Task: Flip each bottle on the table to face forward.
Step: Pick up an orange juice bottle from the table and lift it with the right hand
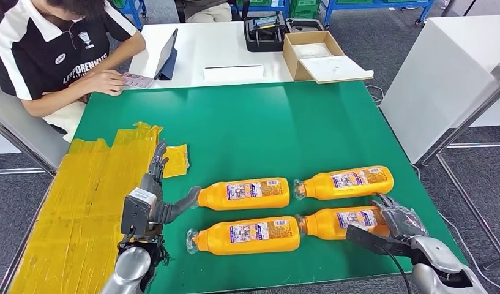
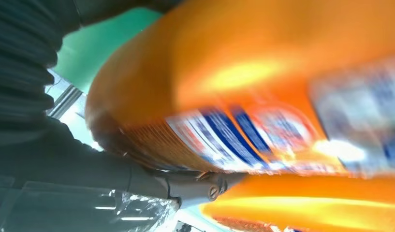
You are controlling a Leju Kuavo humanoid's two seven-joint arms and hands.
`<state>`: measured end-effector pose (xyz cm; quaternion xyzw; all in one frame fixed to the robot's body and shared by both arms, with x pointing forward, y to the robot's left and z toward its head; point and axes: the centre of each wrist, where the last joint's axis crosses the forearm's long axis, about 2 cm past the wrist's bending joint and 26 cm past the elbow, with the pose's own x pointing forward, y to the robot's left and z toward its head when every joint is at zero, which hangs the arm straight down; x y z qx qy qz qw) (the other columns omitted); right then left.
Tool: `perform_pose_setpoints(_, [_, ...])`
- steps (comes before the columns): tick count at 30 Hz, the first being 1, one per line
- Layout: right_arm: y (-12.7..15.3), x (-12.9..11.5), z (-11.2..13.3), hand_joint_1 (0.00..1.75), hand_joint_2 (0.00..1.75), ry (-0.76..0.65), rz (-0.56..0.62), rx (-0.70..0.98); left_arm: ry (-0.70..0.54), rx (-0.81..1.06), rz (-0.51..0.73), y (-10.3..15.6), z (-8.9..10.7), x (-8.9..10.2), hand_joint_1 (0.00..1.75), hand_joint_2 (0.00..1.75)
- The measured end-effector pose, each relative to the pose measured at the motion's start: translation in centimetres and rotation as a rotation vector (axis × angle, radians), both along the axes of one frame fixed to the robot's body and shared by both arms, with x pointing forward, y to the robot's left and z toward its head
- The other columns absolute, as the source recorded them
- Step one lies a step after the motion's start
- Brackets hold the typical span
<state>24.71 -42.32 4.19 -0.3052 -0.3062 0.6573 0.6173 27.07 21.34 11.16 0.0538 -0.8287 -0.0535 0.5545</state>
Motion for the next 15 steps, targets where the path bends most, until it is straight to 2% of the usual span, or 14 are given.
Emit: perform_pose_setpoints(15, [-0.1,2.6,0.0,1.75,1.75,0.014,0.000,0.007,-0.017,-0.019,0.011,-0.2,0.6,0.6,0.00,1.75])
